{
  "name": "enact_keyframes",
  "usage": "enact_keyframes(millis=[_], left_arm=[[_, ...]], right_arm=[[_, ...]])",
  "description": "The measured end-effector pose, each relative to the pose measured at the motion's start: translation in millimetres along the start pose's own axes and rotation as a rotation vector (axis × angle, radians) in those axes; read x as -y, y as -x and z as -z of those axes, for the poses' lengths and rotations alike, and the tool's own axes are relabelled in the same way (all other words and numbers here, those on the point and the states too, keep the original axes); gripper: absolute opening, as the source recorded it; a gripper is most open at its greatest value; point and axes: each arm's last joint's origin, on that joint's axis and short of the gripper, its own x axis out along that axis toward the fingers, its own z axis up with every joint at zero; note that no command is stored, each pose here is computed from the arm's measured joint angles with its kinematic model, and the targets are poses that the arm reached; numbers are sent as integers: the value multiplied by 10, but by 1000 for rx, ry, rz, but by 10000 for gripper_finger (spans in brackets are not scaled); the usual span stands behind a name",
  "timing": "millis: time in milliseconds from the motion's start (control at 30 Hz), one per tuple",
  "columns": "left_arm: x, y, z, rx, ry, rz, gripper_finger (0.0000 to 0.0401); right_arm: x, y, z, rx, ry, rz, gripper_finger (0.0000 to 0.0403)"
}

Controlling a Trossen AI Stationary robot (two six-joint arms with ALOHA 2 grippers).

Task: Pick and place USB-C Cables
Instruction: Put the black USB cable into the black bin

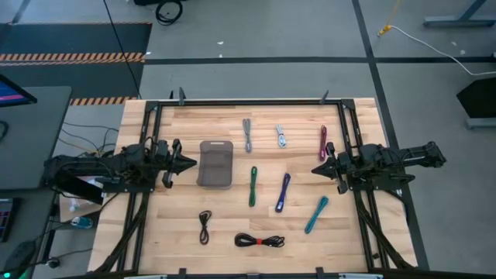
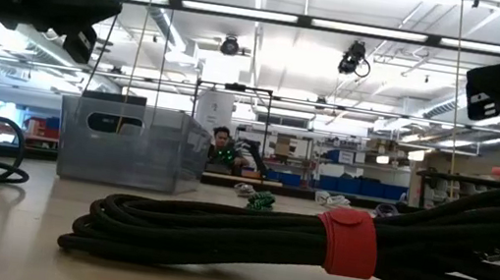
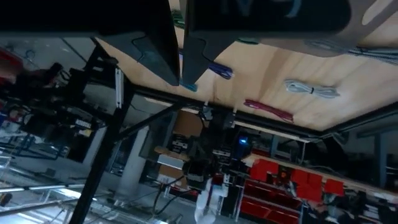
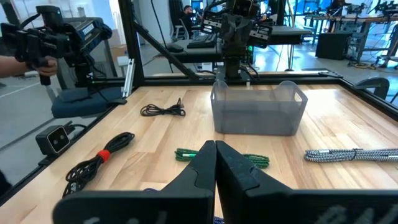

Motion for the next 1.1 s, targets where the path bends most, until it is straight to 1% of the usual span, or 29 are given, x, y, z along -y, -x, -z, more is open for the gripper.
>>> enact_keyframes(millis=[67,133,200,267,367,433,467,533,567,667,733,800,867,933,1000,1100], left_arm=[[-4,0,-19,26,5,-25,25],[-3,1,-43,55,3,-38,25],[-7,2,-56,73,4,-62,25],[-17,3,-58,83,6,-95,25],[-28,5,-62,96,7,-133,25],[-33,6,-67,106,12,-153,25],[-37,7,-67,110,13,-167,25],[-44,8,-70,118,15,-190,25],[-48,9,-71,122,15,-204,25],[-65,14,-76,141,19,-266,25],[-70,16,-84,148,23,-290,25],[-61,8,-123,141,34,-299,25],[-24,-12,-248,162,27,-292,26],[17,-35,-387,168,-11,-292,32],[60,-79,-538,152,-49,-297,44],[136,-162,-807,118,-117,-308,73]], right_arm=[[-1,0,-26,27,1,-1,12],[2,3,-85,89,39,12,12],[3,16,-172,178,70,29,12],[1,38,-268,281,72,36,12],[13,105,-434,465,64,106,12],[17,145,-505,550,50,130,12],[16,159,-527,574,62,134,11],[15,170,-544,594,67,134,8],[16,175,-552,605,45,132,7],[37,187,-568,634,-81,156,9],[59,180,-566,640,-187,196,21],[69,167,-594,641,-242,220,40],[71,165,-667,661,-255,237,62],[67,172,-789,691,-241,245,84],[60,162,-923,695,-217,250,100],[50,114,-1137,682,-195,256,116]])
